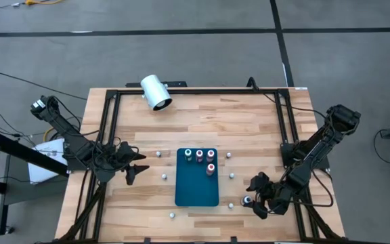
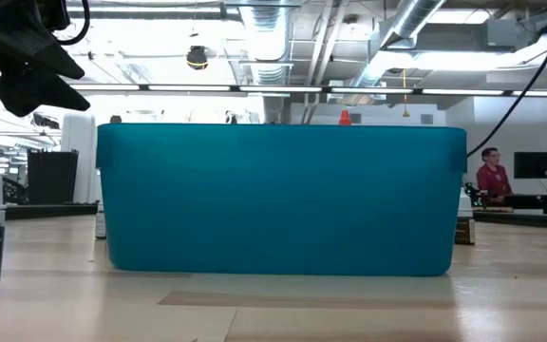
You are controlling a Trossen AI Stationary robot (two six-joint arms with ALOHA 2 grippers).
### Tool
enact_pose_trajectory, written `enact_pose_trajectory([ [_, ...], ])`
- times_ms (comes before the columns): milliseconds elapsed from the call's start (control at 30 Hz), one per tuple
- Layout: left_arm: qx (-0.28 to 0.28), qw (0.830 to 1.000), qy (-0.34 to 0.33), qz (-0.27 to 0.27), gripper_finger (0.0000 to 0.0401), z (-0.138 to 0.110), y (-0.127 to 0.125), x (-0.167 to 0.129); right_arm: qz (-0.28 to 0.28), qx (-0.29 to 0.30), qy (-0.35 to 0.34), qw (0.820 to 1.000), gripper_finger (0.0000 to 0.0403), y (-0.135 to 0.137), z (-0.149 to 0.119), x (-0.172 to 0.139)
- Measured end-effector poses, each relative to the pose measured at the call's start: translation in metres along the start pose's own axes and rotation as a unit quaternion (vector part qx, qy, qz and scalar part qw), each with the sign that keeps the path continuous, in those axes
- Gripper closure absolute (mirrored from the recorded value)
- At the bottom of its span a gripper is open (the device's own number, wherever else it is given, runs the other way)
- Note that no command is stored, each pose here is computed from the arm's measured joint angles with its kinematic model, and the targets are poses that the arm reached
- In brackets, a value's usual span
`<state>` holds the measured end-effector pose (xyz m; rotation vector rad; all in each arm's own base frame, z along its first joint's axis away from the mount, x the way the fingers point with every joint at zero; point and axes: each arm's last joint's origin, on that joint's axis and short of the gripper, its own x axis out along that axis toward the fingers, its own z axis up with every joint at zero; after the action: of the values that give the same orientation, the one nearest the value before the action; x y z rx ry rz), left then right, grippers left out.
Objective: Pick & Place food coloring
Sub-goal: Put the big black food coloring bottle into the blue container
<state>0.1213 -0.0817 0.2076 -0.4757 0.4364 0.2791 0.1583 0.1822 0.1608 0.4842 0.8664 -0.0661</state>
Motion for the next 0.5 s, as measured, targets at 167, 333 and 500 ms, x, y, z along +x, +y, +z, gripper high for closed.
enact_pose_trajectory([
  [167, 0.000, 1.000, 0.000, 0.000, 0.0159, 0.0000, 0.0000, 0.0000, 0.000, 0.000, 0.000, 1.000, 0.0085, 0.0001, 0.0000, 0.0000],
  [333, 0.000, 1.000, 0.000, 0.000, 0.0159, 0.0000, 0.0000, 0.0000, 0.001, 0.001, -0.001, 1.000, 0.0095, 0.0002, 0.0001, 0.0000],
  [500, 0.000, 1.000, 0.000, 0.000, 0.0159, 0.0000, 0.0000, 0.0000, 0.001, 0.001, -0.001, 1.000, 0.0110, 0.0002, 0.0001, 0.0000],
])
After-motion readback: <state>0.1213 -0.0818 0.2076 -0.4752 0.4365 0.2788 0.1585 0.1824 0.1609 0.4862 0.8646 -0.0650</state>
